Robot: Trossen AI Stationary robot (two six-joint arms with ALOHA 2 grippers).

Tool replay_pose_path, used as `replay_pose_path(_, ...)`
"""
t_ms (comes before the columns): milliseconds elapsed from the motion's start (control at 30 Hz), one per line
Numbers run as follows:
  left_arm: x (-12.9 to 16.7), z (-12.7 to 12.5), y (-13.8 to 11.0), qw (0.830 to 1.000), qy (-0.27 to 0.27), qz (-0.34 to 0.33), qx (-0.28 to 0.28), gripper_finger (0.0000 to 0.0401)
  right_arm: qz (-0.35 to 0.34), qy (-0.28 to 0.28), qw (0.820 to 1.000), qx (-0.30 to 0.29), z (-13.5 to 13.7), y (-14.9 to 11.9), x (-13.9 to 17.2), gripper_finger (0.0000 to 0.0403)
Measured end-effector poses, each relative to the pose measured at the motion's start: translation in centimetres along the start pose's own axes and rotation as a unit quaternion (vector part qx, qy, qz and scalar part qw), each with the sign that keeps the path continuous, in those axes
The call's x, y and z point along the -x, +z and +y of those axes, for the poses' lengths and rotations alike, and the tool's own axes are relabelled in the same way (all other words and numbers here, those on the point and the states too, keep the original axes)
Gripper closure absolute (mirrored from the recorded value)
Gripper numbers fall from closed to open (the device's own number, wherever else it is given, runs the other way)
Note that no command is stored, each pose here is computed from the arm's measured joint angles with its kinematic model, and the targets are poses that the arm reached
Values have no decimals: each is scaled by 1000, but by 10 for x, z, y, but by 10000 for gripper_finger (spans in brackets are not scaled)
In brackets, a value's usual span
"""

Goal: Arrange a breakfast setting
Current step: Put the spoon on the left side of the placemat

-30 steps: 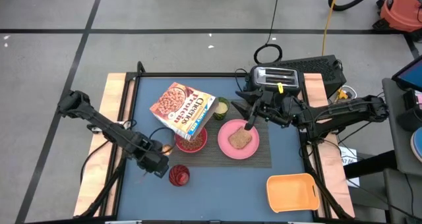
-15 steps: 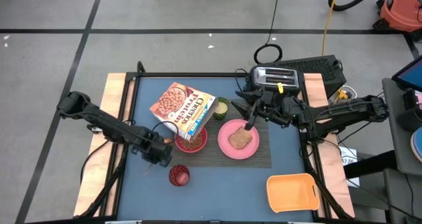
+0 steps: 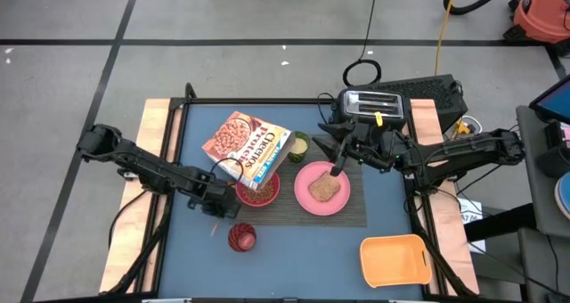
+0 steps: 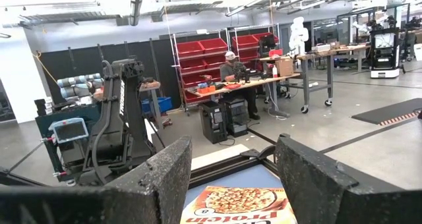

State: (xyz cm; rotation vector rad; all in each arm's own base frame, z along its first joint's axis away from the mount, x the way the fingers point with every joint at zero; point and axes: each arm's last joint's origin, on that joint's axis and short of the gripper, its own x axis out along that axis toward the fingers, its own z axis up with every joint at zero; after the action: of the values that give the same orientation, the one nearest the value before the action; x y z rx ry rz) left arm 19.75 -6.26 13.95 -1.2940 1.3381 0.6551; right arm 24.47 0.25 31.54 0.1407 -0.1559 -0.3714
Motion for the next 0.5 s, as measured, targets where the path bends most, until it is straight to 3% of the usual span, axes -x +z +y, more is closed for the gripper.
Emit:
replay_pose_path(133,0,1,1,1000,3,-13,16,372,0,0,1000,0,0,0,0,193)
replay_pose_path(367,0,1,3,993,2,-47,109,372,0,0,1000,0,0,0,0,193)
replay_pose_path(500,0,2,3,991,1,-51,121,372,0,0,1000,0,0,0,0,193)
